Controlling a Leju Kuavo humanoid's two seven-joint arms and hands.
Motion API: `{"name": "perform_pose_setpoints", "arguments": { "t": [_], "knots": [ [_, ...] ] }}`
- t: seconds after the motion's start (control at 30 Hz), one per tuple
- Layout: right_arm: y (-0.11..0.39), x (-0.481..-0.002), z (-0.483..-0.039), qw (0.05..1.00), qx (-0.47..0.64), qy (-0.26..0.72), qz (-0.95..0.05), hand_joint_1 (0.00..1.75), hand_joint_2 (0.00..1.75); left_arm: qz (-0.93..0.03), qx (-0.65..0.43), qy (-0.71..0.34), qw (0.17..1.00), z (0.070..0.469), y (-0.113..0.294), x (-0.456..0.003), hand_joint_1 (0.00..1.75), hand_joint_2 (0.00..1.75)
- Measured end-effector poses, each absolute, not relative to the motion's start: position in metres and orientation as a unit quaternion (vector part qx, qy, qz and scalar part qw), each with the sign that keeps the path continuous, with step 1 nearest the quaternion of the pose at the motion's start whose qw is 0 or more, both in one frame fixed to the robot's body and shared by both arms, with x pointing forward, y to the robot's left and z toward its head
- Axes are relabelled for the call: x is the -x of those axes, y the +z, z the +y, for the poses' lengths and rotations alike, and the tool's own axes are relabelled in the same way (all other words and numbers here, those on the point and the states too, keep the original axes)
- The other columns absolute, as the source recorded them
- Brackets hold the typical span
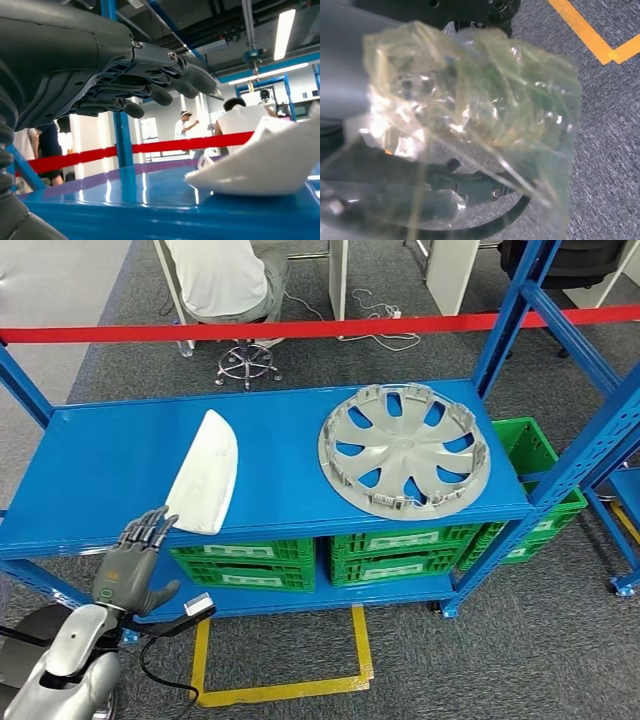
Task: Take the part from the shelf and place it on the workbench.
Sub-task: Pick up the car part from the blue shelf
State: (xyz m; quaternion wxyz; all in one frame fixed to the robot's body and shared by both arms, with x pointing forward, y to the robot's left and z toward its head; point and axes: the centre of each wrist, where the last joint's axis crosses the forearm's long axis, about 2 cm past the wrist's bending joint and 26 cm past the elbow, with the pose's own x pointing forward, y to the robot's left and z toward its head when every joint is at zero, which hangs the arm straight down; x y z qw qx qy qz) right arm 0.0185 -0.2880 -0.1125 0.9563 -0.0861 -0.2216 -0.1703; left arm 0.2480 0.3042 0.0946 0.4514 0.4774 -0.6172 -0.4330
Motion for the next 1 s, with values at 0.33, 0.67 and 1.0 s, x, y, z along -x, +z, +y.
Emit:
{"name": "perform_pose_setpoints", "arguments": {
  "t": [0.33, 0.67, 1.0],
  "knots": [
    [-0.113, -0.017, -0.295, 0.958, 0.091, -0.161, -0.221, 0.00, 0.00, -0.603, -0.485, -0.466, 0.428, 0.296, 0.087, -0.265, 0.00, 1.75],
    [-0.113, -0.006, -0.304, 0.960, 0.107, -0.157, -0.206, 0.00, 0.00, -0.597, -0.511, -0.477, 0.394, 0.298, 0.095, -0.290, 0.00, 1.75],
    [-0.113, 0.000, -0.308, 0.961, 0.112, -0.151, -0.201, 0.00, 0.00, -0.598, -0.524, -0.474, 0.379, 0.301, 0.101, -0.303, 0.00, 1.75]
  ]
}}
